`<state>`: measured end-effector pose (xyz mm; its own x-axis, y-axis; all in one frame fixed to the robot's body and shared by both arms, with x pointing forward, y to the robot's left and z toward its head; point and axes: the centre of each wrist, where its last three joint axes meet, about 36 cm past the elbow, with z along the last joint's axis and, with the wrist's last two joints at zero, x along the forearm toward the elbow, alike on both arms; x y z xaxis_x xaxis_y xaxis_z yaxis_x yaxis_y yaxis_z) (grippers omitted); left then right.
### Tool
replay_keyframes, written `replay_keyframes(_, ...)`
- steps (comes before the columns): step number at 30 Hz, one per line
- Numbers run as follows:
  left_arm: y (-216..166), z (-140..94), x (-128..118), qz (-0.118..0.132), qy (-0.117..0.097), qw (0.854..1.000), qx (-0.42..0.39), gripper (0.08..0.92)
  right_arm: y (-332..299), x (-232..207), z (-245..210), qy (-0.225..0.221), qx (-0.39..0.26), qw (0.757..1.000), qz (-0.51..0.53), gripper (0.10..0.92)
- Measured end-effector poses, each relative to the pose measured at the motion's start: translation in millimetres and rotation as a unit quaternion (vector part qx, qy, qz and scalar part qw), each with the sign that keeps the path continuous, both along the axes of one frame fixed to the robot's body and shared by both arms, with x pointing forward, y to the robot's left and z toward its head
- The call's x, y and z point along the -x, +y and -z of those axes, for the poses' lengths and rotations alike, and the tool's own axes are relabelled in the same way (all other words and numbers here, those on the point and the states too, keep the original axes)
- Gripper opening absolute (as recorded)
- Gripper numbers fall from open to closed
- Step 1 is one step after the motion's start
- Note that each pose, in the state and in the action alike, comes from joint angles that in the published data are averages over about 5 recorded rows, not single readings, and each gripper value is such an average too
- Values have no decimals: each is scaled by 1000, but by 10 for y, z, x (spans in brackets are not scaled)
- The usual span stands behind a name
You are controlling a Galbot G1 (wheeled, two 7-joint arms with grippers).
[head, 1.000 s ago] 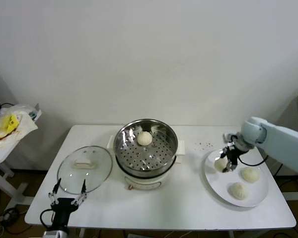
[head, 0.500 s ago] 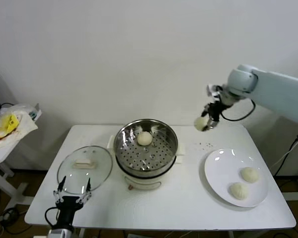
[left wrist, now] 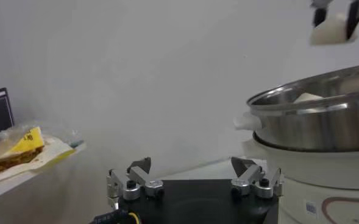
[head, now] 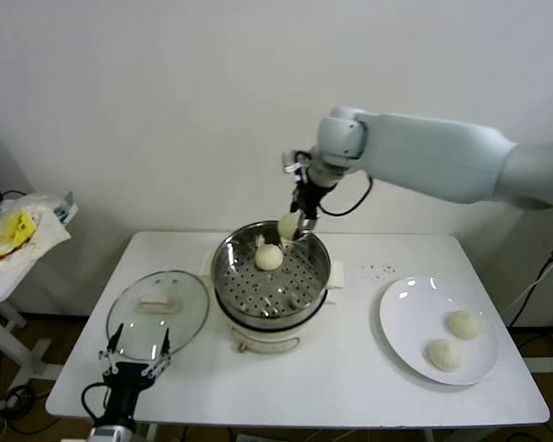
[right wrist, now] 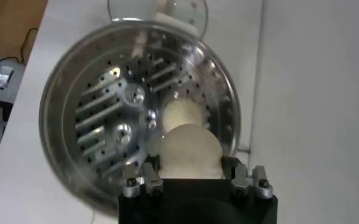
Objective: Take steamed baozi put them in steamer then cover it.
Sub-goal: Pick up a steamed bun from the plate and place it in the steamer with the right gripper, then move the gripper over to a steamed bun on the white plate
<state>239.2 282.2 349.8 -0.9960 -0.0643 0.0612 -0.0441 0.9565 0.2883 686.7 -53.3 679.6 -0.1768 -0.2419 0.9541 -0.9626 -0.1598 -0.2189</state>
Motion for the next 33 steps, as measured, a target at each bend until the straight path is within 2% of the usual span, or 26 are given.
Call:
replay_keyframes(7, 36, -10, 18, -2, 1, 1000, -3, 823, 521, 112, 420, 20, 11, 999, -28, 662)
replay_keyframes(15, 51, 15, -1, -5, 2, 1000, -1, 823, 725, 173, 754, 33, 20, 998, -39, 662)
replay_keyframes(19, 59, 32, -11, -6, 4, 1000, -1, 823, 782, 196, 857, 37, 21, 998, -43, 706)
replay_keyframes(24, 67, 47, -23, -7, 5, 1000, -2, 823, 816, 225, 911, 41, 21, 998, -47, 809)
replay_keyframes(33, 92, 63, -12, -9, 8, 1000, -4, 823, 629, 192, 686, 34, 20, 998, -54, 823)
